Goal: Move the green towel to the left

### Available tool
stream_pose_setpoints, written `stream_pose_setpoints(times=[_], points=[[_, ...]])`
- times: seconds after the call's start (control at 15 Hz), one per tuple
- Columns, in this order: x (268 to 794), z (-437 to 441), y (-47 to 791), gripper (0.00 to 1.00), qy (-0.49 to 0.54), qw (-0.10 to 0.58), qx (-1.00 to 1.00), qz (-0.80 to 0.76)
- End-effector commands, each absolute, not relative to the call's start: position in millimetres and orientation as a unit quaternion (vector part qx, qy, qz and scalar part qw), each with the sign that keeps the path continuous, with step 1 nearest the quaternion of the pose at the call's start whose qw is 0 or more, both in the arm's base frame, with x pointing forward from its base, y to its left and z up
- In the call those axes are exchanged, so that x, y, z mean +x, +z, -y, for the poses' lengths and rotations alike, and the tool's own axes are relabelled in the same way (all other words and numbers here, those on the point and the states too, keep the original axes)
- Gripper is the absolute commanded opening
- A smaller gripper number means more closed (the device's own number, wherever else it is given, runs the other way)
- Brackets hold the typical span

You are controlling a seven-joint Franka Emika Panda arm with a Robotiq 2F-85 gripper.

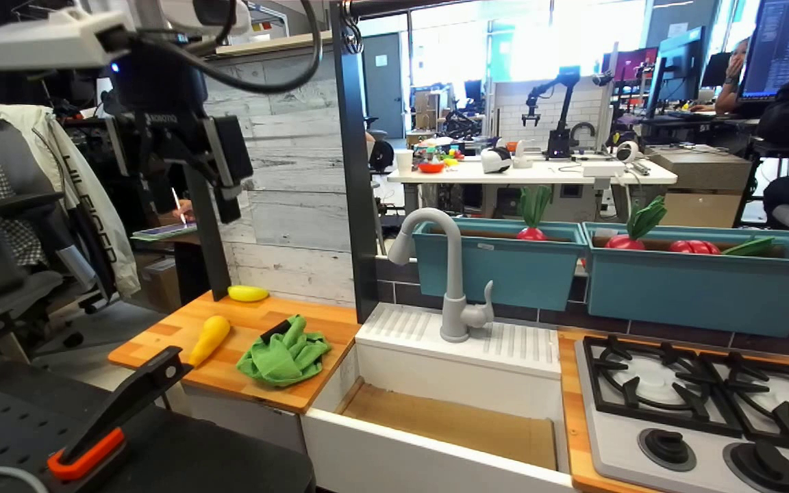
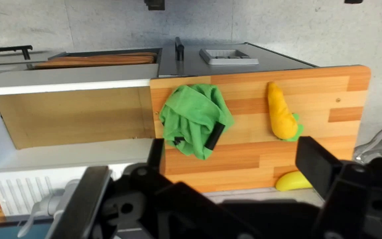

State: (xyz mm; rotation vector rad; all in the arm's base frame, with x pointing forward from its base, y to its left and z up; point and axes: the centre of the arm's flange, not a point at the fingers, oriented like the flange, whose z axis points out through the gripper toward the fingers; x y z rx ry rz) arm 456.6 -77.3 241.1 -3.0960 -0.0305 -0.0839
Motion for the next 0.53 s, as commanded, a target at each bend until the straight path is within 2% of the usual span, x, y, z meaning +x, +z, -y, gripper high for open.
stream_pose_setpoints(times=[0.0,0.47], points=[[476.2,100.9,192.7,1.00,-0.016,0.015,-1.000,-0.009],[521.7,107.3,125.4,1.00,0.021,0.019,-0.999,-0.034]])
